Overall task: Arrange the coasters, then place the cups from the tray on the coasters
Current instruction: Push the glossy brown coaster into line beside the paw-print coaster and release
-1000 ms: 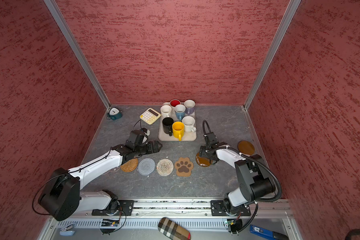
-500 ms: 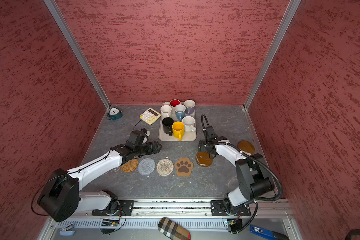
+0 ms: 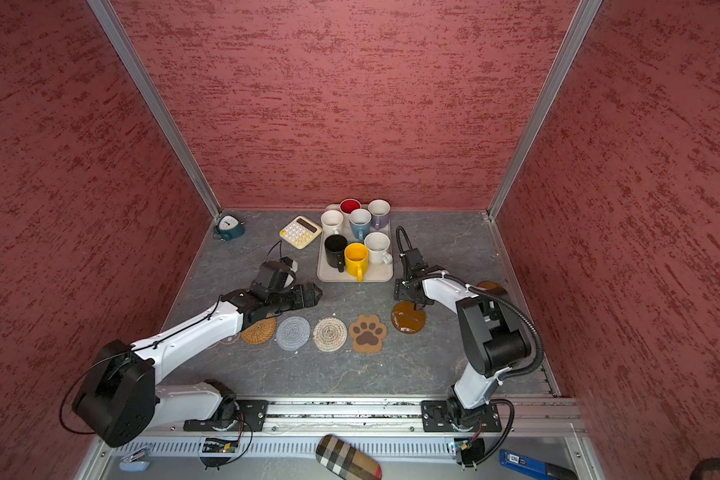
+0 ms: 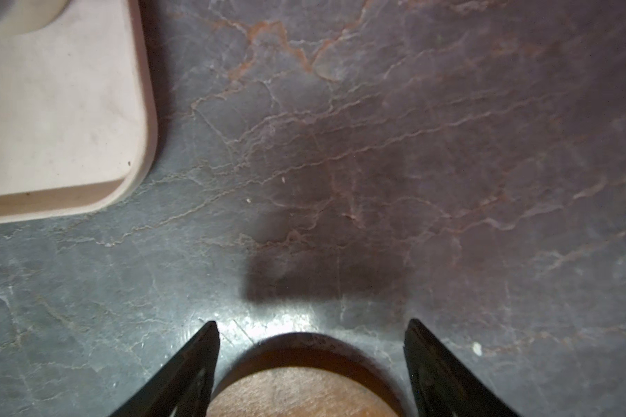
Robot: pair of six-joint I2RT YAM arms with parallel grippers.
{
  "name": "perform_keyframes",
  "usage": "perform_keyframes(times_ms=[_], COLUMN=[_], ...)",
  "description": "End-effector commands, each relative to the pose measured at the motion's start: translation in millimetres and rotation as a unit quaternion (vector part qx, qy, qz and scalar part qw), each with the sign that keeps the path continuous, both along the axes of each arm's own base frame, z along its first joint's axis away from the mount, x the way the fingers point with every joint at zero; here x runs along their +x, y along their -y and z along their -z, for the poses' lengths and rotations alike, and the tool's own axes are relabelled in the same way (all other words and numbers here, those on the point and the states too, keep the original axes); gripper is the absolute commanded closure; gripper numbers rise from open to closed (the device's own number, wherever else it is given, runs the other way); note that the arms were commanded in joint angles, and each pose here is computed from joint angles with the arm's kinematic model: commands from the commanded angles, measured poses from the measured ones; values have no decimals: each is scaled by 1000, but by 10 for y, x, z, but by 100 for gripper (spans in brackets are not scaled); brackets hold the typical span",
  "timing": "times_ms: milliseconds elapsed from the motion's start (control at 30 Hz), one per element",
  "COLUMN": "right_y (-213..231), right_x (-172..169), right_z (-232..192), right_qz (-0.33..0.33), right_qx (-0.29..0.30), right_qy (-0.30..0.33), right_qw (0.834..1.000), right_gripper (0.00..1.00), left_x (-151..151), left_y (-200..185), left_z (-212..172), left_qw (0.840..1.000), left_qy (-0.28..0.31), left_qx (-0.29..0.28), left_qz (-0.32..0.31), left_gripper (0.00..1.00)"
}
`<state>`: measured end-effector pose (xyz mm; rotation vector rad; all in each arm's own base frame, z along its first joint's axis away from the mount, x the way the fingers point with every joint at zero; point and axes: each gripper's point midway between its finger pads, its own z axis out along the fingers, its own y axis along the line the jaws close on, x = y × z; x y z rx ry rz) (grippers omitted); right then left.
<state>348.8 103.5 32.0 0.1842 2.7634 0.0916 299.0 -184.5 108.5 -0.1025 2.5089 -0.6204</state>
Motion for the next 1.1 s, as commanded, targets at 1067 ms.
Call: perform_keyframes(times_ms=[1067], right_y=[-67], right_x=[-534], right_z=[68], right_qz=[8], right_qx=[21], right_qy=[-11], right_qw=[1000], right_gripper=[20], left_x=[22], left_y=[83], left_z=[-31], left_qw=[1000], left_qy=[10], left_qx=[-14], left_qz=[7], left_gripper=[0])
